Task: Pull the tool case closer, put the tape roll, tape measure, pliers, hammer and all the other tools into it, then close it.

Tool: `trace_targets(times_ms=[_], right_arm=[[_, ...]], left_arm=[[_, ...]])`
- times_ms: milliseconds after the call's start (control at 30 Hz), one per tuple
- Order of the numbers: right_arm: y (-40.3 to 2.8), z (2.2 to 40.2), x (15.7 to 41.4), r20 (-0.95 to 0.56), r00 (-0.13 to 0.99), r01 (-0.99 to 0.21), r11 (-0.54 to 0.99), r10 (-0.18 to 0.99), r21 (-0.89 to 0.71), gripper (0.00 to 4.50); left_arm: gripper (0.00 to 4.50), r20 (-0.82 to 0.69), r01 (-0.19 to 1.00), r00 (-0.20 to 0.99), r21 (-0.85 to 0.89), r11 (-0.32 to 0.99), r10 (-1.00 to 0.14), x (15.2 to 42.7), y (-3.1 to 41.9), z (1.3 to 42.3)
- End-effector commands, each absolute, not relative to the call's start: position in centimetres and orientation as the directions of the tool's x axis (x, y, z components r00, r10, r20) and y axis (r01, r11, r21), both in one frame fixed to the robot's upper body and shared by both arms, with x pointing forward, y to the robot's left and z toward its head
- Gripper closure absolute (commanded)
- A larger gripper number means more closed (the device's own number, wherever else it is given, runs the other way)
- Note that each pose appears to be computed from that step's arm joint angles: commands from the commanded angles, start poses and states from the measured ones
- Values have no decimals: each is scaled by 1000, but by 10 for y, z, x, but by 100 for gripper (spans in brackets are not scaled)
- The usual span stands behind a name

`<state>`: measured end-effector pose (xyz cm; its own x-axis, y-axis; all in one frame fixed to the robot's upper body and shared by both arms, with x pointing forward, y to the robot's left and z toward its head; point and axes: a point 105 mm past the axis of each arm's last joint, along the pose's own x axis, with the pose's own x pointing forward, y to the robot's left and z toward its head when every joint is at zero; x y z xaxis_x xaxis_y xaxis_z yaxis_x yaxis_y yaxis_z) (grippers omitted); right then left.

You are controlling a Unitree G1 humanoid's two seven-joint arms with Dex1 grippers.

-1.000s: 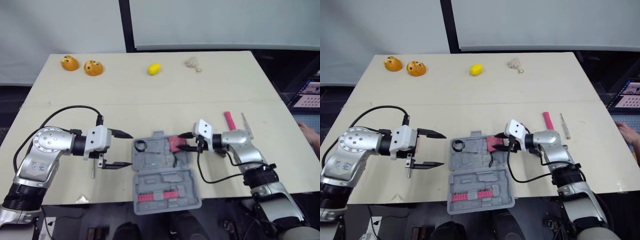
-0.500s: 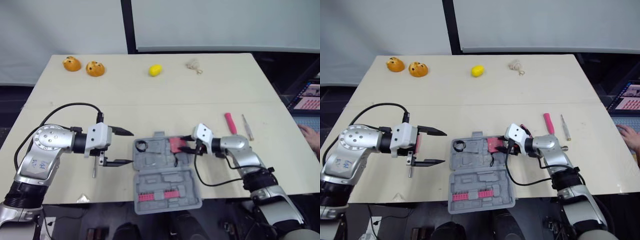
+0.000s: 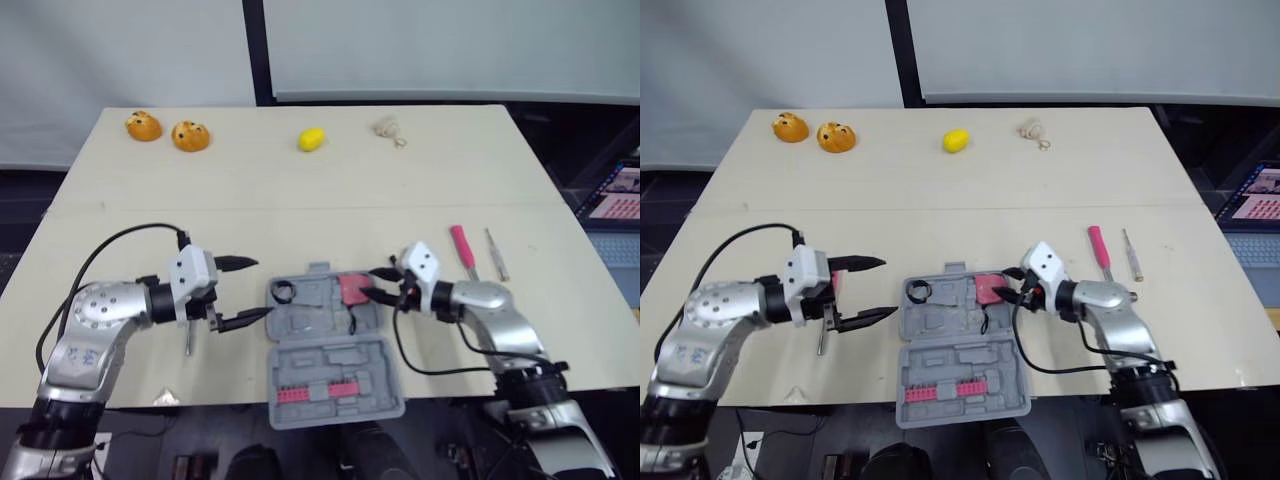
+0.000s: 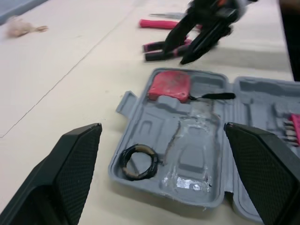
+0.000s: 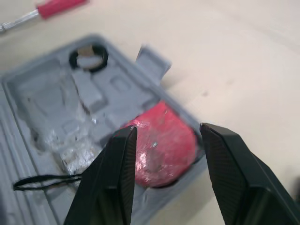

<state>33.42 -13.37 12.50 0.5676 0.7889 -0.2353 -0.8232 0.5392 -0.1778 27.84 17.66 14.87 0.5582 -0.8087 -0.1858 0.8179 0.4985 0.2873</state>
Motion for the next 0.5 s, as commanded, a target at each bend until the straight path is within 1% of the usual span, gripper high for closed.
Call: trace_targets(times_ms=[33, 67, 100, 133, 233, 300, 367, 433, 500], right_arm=[[-186, 154, 313, -243, 619, -785, 585, 747, -203, 97], [-204, 154, 308, -279, 635, -772, 601, 720, -205, 59], [-224, 153, 302, -320, 653, -756, 618, 687, -216, 3], [-246, 150, 297, -367, 673, -735, 636, 642, -233, 3], [-293, 146, 286, -457, 710, -687, 672, 536, -278, 3], [-322, 146, 280, -484, 742, -637, 714, 464, -292, 3], [-353, 147, 276, -500, 780, -567, 763, 377, -310, 3], [-373, 147, 271, -512, 800, -520, 787, 313, -331, 3], [-383, 146, 268, -517, 806, -504, 793, 289, -343, 3]], left_arm=[[0, -138, 693, 718, 232, 683, -682, 261, 217, 150], [0, -145, 658, 753, 201, 726, -642, 255, 230, 146], [0, -157, 616, 787, 172, 769, -596, 247, 246, 141], [0, -172, 571, 819, 144, 808, -548, 238, 263, 137], [0, -218, 466, 873, 102, 879, -437, 217, 297, 127], [0, -257, 383, 901, 94, 919, -349, 200, 322, 120], [0, -302, 267, 927, 108, 958, -224, 181, 356, 111], [0, -331, 176, 935, 125, 976, -126, 165, 381, 104], [0, -342, 139, 936, 136, 981, -85, 158, 393, 100]])
